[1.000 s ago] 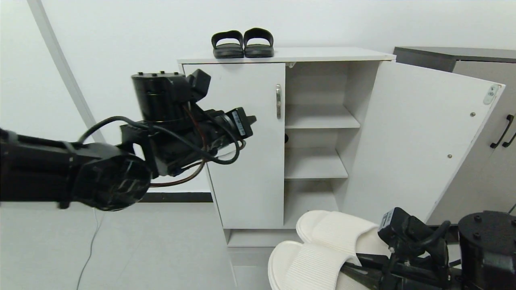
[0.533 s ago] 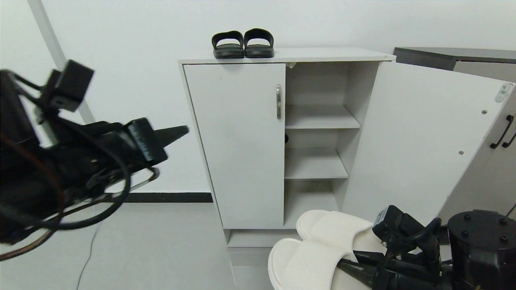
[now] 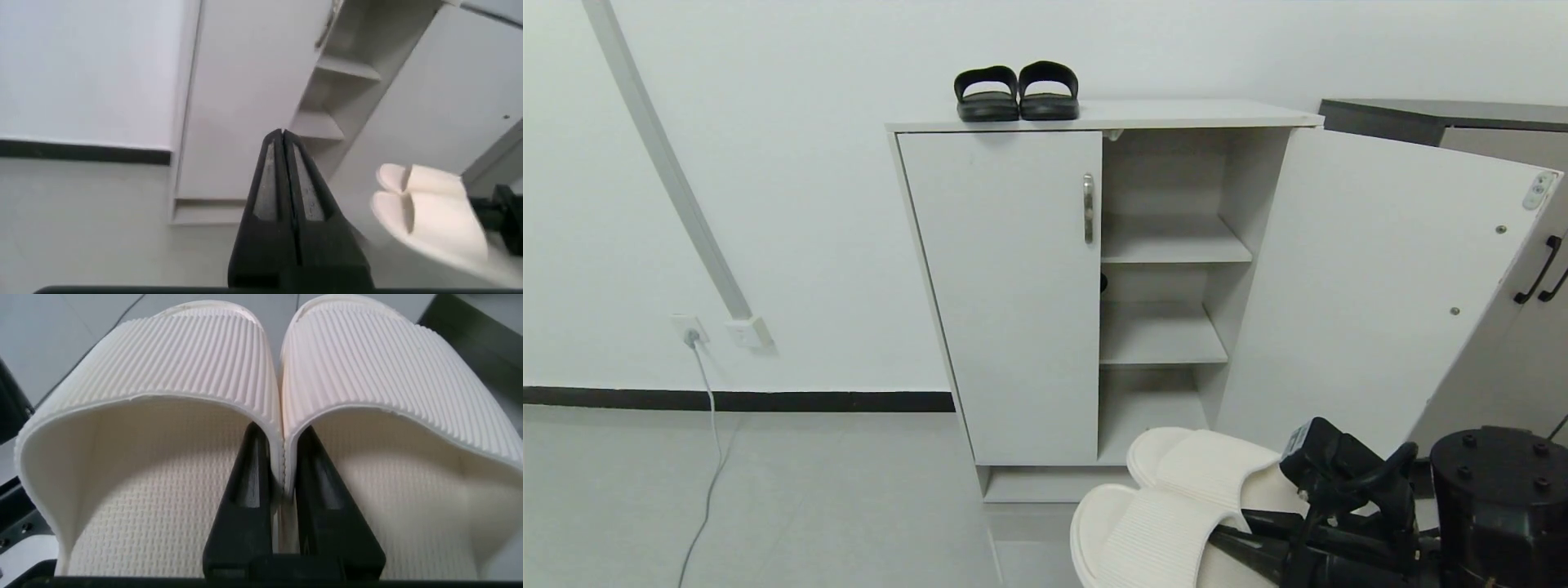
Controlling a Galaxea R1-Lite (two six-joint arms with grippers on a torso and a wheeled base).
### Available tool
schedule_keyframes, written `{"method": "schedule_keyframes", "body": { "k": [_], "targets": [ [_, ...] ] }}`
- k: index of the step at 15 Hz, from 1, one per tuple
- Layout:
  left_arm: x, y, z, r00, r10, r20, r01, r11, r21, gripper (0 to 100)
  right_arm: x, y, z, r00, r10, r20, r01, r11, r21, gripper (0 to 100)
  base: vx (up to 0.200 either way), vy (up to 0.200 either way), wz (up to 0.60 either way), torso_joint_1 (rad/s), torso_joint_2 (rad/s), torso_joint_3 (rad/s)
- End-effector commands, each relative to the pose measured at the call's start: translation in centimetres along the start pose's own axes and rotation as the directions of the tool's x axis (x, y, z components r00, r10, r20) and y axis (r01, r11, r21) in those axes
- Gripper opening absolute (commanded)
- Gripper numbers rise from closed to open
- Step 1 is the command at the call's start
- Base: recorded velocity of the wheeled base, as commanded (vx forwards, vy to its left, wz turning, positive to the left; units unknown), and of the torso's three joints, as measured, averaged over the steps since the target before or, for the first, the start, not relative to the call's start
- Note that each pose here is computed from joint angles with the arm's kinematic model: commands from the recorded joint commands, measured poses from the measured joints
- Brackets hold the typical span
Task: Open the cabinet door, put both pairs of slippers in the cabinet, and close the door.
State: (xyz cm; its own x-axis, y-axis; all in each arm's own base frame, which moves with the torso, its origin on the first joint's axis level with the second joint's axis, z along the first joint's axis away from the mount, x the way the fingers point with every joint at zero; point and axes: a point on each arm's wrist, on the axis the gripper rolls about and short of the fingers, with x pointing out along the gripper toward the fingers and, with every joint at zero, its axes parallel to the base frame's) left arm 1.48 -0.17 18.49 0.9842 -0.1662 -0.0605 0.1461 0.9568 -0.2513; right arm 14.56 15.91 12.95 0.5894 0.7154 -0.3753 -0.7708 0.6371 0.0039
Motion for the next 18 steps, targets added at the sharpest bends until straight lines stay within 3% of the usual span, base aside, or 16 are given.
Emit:
{"method": "schedule_keyframes", "body": {
  "k": [1,3,4,6,7,8,9,12,16,18],
  "targets": [
    [-3.1,1.8,-6.5,0.99,0.134,0.032,-0.135,0.99,0.042,0,-0.1,0.0,0.1,1.0,0.001,0.006,-0.001,1.0,-0.002,0,0.0,0.0,0.0,0.0,0.0,0.0],
    [-3.3,2.1,-8.2,0.983,0.18,0.048,-0.183,0.98,0.081,0,-0.1,0.0,0.2,1.0,0.001,0.009,-0.001,1.0,-0.002,0,0.0,0.0,0.0,0.0,0.0,0.0],
    [-3.1,2.5,-9.5,0.965,0.258,0.044,-0.261,0.961,0.094,0,-0.1,0.0,0.2,1.0,0.0,0.009,0.0,1.0,-0.001,0,0.0,0.0,0.0,0.0,0.0,0.0],
    [-3.3,2.5,-10.0,0.953,0.293,0.078,-0.3,0.95,0.091,0,0.0,0.0,0.1,1.0,0.0,0.006,0.0,1.0,-0.003,0,0.0,0.0,0.0,0.0,0.0,0.0],
    [-3.5,2.5,-10.1,0.944,0.312,0.11,-0.323,0.94,0.109,0,0.0,0.0,0.1,1.0,0.0,0.005,0.0,1.0,-0.003,0,0.0,0.0,0.0,0.0,0.0,0.0],
    [-3.5,2.6,-10.4,0.939,0.317,0.132,-0.336,0.929,0.159,0,0.0,0.0,0.1,1.0,0.0,0.005,0.0,1.0,-0.004,0,0.0,0.0,0.0,0.0,0.0,0.0],
    [-3.2,2.7,-10.6,0.941,0.303,0.15,-0.328,0.926,0.188,0,0.0,0.0,0.1,1.0,0.0,0.006,0.0,1.0,-0.006,0,0.0,0.0,0.0,0.0,0.0,0.0],
    [-3.1,2.6,-10.8,0.965,0.233,0.121,-0.254,0.946,0.203,0,0.0,0.0,0.1,1.0,0.001,0.008,-0.001,1.0,-0.008,0,0.0,0.0,0.0,0.0,0.0,0.0],
    [-3.1,2.6,-10.8,0.965,0.232,0.121,-0.253,0.946,0.205,0,1.1,0.0,1.3,0.999,-0.022,0.027,0.022,1.0,0.002,0,0.0,0.0,0.0,0.0,0.0,0.0],
    [-3.1,2.6,-10.8,0.966,0.231,0.12,-0.251,0.946,0.205,0,3.8,1.0,2.5,0.978,-0.203,0.038,0.198,0.975,0.097,0,0.0,0.0,0.0,0.0,0.0,0.0]
  ]
}}
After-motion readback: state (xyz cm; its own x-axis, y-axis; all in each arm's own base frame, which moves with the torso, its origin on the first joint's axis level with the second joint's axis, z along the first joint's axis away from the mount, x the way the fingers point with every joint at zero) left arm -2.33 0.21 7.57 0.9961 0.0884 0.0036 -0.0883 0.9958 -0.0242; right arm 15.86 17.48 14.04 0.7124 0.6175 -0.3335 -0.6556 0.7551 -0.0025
